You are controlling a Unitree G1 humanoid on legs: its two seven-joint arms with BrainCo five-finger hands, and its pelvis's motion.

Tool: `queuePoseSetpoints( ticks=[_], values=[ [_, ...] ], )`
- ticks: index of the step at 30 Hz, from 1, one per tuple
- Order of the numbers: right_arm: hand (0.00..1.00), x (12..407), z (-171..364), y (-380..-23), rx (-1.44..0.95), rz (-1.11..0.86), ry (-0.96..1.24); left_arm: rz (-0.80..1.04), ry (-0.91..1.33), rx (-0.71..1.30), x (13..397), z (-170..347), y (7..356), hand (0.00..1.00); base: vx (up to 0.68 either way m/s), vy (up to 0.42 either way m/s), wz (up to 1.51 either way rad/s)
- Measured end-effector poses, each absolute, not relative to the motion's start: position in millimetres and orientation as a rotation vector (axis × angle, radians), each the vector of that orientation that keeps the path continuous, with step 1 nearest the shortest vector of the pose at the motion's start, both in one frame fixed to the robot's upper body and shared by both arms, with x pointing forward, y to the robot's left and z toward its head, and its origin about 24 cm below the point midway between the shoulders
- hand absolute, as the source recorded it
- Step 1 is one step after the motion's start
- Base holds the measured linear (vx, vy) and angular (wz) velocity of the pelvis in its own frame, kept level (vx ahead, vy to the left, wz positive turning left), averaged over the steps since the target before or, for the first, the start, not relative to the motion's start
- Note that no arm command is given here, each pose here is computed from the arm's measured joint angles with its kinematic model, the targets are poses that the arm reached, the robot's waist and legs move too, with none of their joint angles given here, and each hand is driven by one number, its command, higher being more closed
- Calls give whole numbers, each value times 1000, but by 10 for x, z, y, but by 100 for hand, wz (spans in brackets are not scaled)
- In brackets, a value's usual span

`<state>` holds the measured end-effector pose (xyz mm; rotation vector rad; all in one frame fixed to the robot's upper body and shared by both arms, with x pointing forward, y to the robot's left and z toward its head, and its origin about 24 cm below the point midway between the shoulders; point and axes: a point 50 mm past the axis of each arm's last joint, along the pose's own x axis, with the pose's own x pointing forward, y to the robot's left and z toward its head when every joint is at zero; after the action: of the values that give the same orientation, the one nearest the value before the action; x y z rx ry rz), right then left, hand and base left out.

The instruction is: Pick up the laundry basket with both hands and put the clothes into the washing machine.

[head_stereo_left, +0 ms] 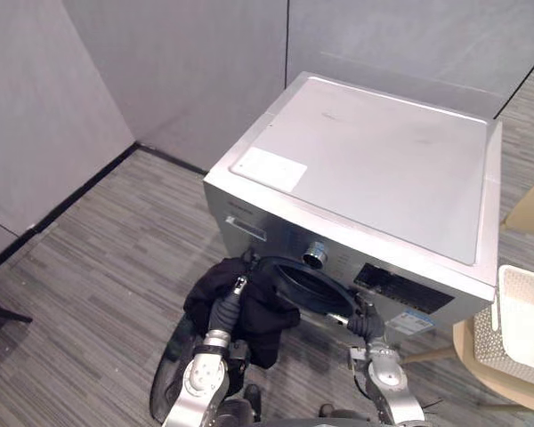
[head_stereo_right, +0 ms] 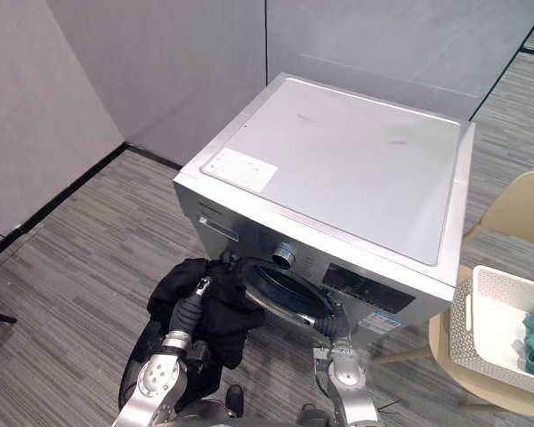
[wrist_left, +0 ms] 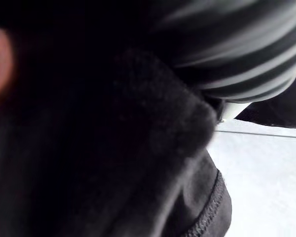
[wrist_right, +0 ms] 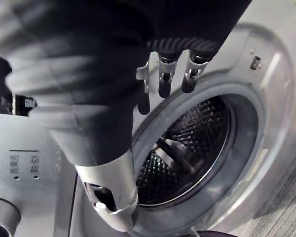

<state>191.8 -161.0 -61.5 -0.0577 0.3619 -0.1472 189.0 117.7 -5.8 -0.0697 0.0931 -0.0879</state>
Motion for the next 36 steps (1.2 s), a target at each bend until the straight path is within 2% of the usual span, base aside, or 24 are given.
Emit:
queuePoseSetpoints(
  ticks=[12,18,21,27,32,36],
  values=[
    [0,1905,-594,-1437,-151,39,339,-150,137,-17,1845,-165,1153,100,-17,-1,-18],
    [0,2268,-347,-1476,-226,48,215,-146,32,-9,2154,34,1143,100,-237,37,-33],
    [0,2468,-179,-1452,-234,20,146,-114,-50,-14,2399,222,1149,100,-309,69,-24],
    [0,2461,190,-1352,-134,-69,-9,-39,-176,-80,2693,569,1116,100,-186,52,-48],
    [0,2488,260,-1509,-55,-203,-28,-59,-322,-131,2943,1009,945,100,-63,-15,-26],
    [0,2443,203,-1713,-12,-303,0,-54,-513,-154,3197,1635,911,100,-9,2,-18]
  ],
)
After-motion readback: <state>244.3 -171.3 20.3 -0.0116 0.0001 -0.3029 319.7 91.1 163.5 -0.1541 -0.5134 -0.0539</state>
